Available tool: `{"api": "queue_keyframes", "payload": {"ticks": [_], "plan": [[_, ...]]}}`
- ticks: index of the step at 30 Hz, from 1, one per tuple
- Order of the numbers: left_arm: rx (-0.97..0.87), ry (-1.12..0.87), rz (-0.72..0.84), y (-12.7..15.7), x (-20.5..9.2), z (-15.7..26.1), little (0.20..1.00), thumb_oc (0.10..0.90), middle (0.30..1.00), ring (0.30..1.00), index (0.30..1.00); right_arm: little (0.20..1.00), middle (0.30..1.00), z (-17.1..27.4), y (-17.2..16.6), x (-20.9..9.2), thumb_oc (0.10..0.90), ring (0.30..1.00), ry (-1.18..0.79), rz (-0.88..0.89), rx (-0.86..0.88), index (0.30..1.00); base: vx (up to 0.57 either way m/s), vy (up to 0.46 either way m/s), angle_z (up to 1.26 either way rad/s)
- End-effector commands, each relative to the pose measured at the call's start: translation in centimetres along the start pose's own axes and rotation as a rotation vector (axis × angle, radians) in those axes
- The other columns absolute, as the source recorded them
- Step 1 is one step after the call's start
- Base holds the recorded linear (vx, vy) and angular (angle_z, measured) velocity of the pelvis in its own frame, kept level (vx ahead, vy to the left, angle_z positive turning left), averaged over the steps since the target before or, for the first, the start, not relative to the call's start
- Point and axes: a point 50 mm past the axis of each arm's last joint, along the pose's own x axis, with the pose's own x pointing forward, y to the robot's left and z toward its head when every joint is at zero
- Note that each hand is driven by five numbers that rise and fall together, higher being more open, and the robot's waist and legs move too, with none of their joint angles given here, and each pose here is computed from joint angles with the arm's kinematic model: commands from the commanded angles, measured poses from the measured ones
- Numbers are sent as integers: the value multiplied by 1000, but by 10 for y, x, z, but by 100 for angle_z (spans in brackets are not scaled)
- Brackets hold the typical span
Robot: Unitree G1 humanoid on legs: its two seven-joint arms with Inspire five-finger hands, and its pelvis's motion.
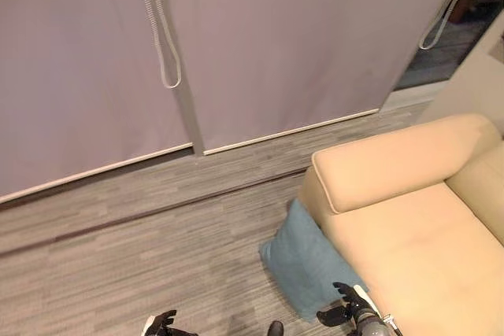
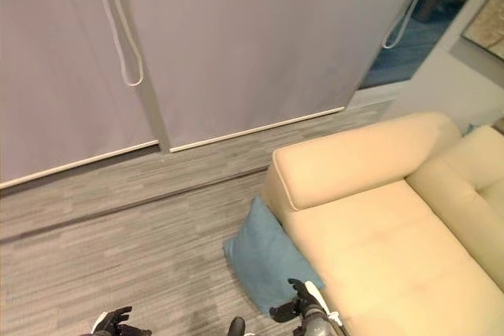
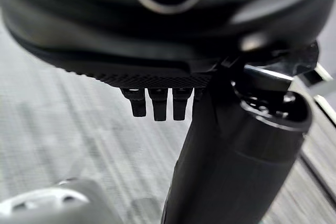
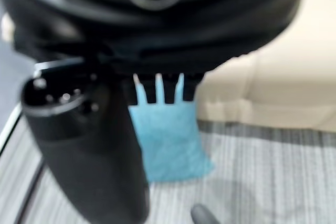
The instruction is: Pick up all the scattered cushions and arrange them neatly on the sofa.
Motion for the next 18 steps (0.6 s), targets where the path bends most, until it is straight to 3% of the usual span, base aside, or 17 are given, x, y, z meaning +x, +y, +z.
{"api": "queue_keyframes", "payload": {"ticks": [1,13,18], "plan": [[57,-17,41,17,1,-1,900,800,900,900,900,900,900,6,-8,3,800,900,-25,-45,25,900,166,51,-61],[53,7,32,14,-1,-7,900,800,900,900,900,900,900,3,-5,3,800,900,1,-38,5,900,169,145,-77],[85,-12,61,27,1,-2,900,800,900,900,900,900,900,15,0,6,800,900,-25,-15,-39,900,58,181,-70]]}}
